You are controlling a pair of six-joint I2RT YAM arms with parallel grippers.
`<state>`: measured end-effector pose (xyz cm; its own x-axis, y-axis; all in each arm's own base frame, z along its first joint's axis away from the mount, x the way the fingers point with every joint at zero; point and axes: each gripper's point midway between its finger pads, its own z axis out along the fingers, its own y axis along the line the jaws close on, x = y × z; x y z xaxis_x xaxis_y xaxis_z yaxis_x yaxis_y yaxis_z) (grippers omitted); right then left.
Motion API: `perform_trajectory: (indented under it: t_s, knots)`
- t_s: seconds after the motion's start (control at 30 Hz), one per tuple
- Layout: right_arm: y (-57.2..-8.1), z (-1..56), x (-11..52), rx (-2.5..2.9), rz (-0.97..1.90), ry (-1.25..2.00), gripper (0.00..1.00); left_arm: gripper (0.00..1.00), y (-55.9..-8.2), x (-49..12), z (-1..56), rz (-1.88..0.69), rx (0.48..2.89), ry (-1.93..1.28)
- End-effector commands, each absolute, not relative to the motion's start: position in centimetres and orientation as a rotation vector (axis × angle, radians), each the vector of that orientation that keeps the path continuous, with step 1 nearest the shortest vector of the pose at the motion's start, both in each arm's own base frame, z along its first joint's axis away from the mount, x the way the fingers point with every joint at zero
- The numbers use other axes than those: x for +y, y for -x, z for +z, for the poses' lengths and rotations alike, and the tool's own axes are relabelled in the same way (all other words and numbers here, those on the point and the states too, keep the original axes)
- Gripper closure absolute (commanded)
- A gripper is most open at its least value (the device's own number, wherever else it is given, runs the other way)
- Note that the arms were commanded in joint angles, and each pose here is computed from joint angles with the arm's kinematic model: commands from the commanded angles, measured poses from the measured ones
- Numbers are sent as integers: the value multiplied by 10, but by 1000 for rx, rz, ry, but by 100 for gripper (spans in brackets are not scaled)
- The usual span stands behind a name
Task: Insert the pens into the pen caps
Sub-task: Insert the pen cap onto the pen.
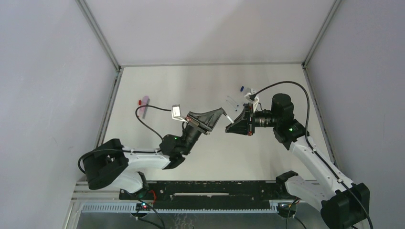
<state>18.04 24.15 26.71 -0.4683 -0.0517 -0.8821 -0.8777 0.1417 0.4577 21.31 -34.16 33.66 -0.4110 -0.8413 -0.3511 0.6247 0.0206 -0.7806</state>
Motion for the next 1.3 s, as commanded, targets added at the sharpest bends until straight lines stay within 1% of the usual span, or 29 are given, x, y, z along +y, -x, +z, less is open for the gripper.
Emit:
perform_trajectory:
  t_s: [0.0,0.2,0.37,0.43,0.53,0.63,0.8,0.93,1.07,1.17,1.23,1.27]
  knots:
    - [-187,275,240,1654,1378,882,100,100,-184,-348,335,-1715,1168,163]
    - [-185,275,240,1643,1386,902,100,100,-182,-347,331,-1706,1176,147]
    - [-186,272,240,1659,1384,885,100,100,-177,-363,333,-1741,1183,78]
    - [-187,273,240,1660,1375,879,100,100,-174,-374,330,-1758,1209,36]
    - [-190,273,238,1660,1360,867,100,100,-165,-395,313,-1769,1324,-49]
    - [-192,273,237,1662,1354,860,100,100,-151,-414,290,-1773,1448,-140]
    - [-197,279,234,1635,1336,849,100,100,-110,-437,248,-1834,1629,-257]
    - [-198,283,231,1623,1343,844,100,100,-78,-447,221,-1857,1725,-308]
    - [-198,286,229,1607,1352,842,100,100,-55,-450,209,-1907,1756,-333]
    - [-200,282,228,1611,1325,850,100,100,-58,-442,213,-1919,1726,-273]
    - [-196,278,229,1601,1325,889,100,100,-74,-428,220,-1892,1674,-169]
    - [-192,277,230,1586,1322,924,100,97,-83,-420,225,-1875,1641,-122]
